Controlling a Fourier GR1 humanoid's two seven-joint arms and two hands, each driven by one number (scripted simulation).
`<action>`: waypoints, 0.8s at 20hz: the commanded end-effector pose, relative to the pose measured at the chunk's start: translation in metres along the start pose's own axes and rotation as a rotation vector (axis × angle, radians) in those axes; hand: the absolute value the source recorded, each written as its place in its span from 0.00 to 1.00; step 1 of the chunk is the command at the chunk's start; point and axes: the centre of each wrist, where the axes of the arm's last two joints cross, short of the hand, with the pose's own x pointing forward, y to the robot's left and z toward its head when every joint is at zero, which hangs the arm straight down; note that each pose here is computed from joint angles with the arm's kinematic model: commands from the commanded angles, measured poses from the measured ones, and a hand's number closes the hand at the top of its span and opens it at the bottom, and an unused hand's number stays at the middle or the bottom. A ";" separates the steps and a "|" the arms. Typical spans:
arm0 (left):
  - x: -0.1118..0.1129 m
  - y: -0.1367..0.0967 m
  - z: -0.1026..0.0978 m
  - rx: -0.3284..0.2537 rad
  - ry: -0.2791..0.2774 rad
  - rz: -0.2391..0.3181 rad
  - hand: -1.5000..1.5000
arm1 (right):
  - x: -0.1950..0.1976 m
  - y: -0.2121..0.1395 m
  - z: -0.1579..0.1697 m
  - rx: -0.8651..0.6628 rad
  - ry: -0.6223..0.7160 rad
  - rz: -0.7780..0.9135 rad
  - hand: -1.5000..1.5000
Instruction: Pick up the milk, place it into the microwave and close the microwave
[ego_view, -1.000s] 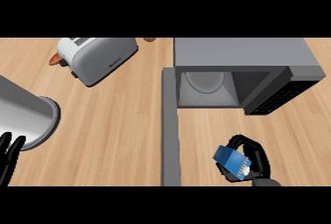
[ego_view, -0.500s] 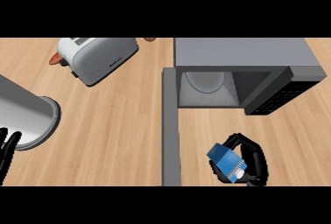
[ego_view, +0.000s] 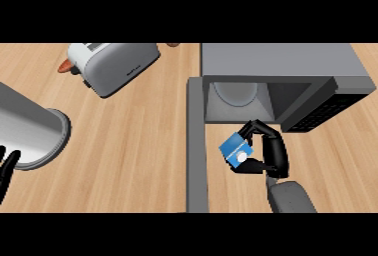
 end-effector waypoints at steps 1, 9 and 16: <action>-0.014 0.007 -0.008 0.015 -0.007 -0.014 0.00 | 0.008 0.009 -0.043 -0.037 0.042 0.113 1.00; -0.001 0.012 -0.009 -0.031 -0.004 0.005 0.00 | -0.005 -0.013 -0.116 -0.084 0.102 0.223 1.00; -0.010 0.003 -0.004 -0.052 0.027 0.017 0.00 | -0.003 -0.032 -0.148 -0.190 0.131 0.369 1.00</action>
